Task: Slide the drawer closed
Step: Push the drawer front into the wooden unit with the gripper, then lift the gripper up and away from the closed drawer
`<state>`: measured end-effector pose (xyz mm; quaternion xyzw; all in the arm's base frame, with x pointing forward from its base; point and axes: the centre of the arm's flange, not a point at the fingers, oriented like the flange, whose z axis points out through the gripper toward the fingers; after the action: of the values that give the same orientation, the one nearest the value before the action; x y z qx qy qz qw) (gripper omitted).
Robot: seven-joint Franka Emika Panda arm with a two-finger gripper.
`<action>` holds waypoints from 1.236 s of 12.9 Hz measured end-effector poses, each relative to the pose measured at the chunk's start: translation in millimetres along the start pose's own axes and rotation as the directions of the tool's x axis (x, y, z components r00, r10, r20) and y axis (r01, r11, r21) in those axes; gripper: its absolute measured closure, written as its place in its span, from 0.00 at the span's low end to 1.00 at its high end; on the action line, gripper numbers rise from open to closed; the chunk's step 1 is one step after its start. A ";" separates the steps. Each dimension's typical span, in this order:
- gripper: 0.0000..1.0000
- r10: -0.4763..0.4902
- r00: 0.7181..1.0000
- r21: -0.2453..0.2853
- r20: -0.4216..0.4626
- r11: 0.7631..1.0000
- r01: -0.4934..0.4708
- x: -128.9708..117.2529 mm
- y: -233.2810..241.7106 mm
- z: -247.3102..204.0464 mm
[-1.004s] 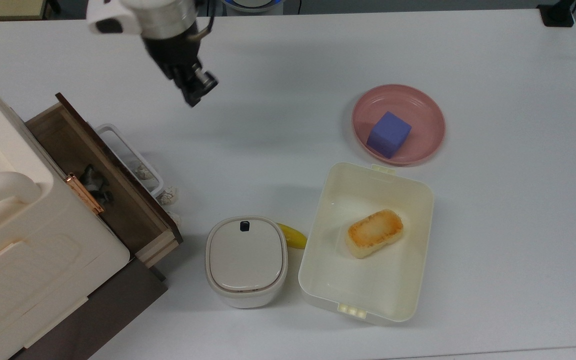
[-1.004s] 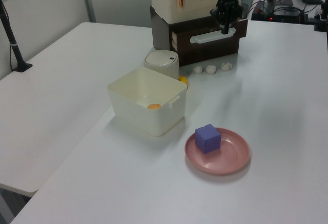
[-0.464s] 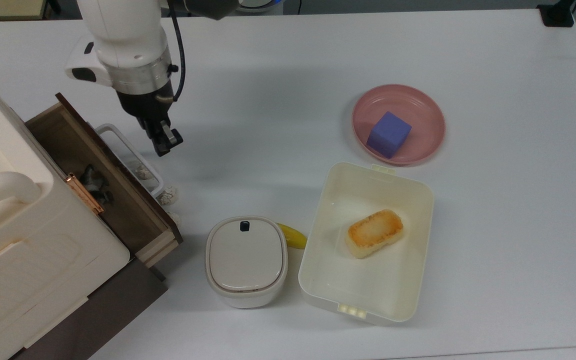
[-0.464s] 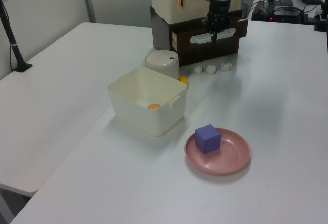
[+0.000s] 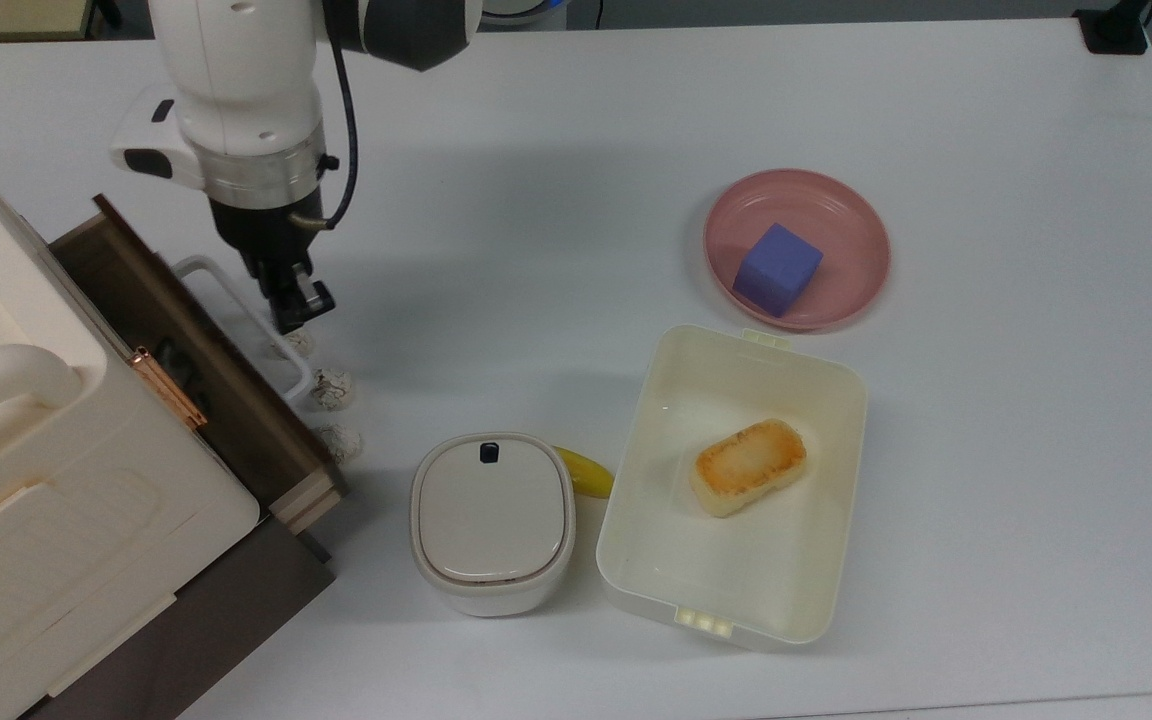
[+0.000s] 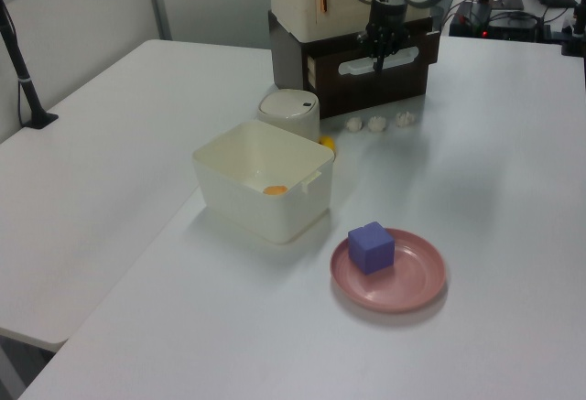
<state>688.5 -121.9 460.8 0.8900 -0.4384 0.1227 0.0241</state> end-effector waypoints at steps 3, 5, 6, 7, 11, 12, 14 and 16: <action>1.00 0.035 0.998 0.031 -0.054 0.999 -0.033 20.5 9.8 7.1; 1.00 0.067 0.995 0.044 -0.076 0.997 -0.064 40.2 22.5 12.5; 1.00 0.074 0.994 0.045 -0.078 0.996 -0.071 42.2 24.2 12.5; 1.00 0.082 0.993 0.047 -0.079 0.996 -0.079 43.1 24.7 12.0; 0.87 -0.089 0.989 0.029 -0.121 0.995 0.093 47.0 23.5 -6.0; 0.72 -0.220 0.972 -0.001 -0.078 0.975 0.221 35.5 18.9 -10.4; 0.50 -0.394 0.919 -0.031 0.033 0.918 0.395 6.0 5.4 -13.6; 0.26 -0.530 0.841 -0.009 0.108 0.845 0.534 -26.2 -12.8 -30.9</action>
<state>677.2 -89.1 485.3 0.9811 -0.1772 0.0573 0.0520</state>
